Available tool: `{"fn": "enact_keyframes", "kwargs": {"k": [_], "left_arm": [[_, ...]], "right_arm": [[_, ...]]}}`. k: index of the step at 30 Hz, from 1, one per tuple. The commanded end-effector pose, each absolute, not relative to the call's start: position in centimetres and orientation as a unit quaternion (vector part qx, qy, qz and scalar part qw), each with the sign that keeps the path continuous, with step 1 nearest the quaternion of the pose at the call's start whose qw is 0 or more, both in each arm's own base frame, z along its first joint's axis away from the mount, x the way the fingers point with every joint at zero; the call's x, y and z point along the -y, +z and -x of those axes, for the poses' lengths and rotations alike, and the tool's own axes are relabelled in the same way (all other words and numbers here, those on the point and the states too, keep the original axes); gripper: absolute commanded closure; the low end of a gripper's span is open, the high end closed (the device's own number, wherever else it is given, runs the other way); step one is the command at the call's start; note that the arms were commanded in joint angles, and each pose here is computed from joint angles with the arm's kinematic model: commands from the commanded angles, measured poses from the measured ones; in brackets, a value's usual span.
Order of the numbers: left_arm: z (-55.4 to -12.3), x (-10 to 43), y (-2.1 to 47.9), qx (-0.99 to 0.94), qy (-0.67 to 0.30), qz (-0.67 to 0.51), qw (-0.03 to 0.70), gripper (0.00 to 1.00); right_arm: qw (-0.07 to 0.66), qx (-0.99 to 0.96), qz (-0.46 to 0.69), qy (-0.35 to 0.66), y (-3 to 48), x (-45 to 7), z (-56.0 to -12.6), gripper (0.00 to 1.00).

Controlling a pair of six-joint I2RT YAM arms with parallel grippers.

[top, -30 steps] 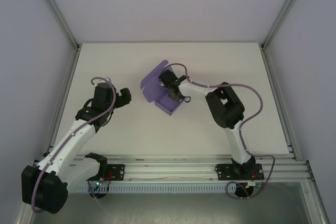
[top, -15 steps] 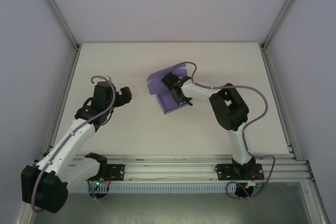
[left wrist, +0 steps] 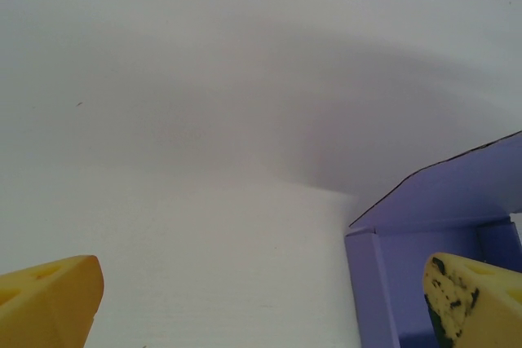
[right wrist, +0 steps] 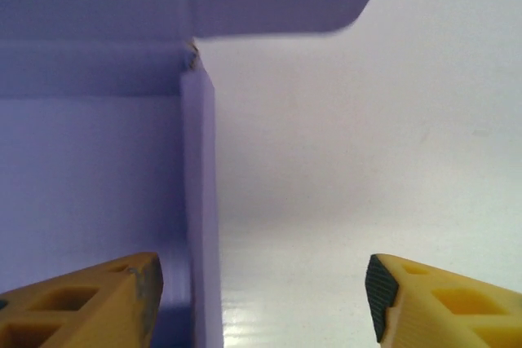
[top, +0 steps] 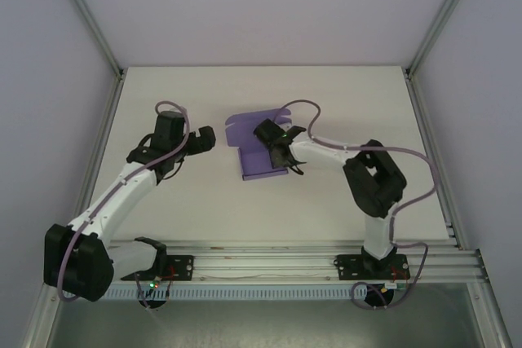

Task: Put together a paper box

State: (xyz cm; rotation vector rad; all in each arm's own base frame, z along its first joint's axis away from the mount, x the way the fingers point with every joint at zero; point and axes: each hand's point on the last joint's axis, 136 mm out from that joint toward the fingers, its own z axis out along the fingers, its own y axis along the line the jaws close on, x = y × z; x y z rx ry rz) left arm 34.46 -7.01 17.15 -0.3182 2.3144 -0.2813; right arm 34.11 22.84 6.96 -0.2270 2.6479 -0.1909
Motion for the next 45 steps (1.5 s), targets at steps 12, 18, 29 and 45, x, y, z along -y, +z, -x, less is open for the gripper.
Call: {"fn": "enact_keyframes", "kwargs": {"k": [12, 18, 29, 45], "left_arm": [[-37.4, 14.1, 18.7, -0.901, -0.201, -0.143, 0.357, 0.00], [-38.4, 15.4, 16.7, -0.905, -0.190, -0.234, 0.301, 0.00], [-39.6, 16.3, 14.3, -0.904, -0.189, -0.315, 0.221, 0.30], [-40.2, 17.2, 14.8, -0.897, -0.185, -0.323, 0.237, 0.89]], "right_arm": [[0.371, -0.839, 0.375, 0.133, 18.1, -24.5, -36.9, 0.00], [0.314, -0.790, 0.514, 0.112, 16.8, -23.7, -38.9, 0.00], [0.212, -0.764, 0.584, 0.176, 14.9, -23.9, -40.3, 0.33], [0.189, -0.775, 0.573, 0.186, 14.1, -23.9, -39.8, 0.90]]}}
